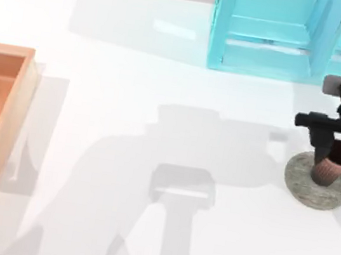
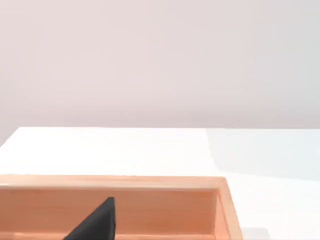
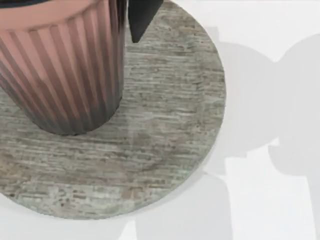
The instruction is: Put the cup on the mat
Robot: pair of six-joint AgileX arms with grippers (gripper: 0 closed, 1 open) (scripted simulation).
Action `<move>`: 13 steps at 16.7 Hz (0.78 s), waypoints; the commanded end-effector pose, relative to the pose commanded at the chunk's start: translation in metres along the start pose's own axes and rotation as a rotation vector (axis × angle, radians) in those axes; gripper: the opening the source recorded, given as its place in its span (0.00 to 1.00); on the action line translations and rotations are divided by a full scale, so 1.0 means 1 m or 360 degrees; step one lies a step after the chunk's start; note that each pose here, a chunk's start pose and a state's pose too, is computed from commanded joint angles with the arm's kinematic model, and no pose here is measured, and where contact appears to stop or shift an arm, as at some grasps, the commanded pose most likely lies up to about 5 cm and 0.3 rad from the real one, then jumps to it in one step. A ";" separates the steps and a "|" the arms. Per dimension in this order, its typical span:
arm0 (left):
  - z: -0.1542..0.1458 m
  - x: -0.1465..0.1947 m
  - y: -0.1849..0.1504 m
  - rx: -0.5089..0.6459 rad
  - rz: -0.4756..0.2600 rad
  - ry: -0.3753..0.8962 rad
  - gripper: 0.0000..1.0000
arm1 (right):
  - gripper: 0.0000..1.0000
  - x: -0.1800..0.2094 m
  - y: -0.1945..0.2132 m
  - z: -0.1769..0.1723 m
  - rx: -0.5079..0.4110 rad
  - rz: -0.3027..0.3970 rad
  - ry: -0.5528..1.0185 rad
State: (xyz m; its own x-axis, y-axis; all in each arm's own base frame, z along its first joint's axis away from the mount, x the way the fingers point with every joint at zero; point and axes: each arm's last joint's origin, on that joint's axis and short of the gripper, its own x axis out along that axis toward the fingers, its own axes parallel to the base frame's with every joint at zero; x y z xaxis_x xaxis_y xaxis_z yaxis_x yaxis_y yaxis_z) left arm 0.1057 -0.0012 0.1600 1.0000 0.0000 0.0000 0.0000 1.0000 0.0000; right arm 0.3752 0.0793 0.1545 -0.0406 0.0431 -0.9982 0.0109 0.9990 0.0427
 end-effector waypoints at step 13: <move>0.000 0.000 0.000 0.0000 0.0000 0.0000 1.00 | 0.83 0.000 0.000 0.000 0.0000 0.0000 0.0000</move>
State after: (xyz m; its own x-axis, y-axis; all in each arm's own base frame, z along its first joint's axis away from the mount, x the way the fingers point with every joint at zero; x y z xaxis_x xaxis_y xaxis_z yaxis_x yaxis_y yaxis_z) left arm 0.1057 -0.0012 0.1600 1.0000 0.0000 0.0000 0.0000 1.0000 0.0000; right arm 0.3752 0.0793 0.1545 -0.0406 0.0431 -0.9982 0.0109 0.9990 0.0427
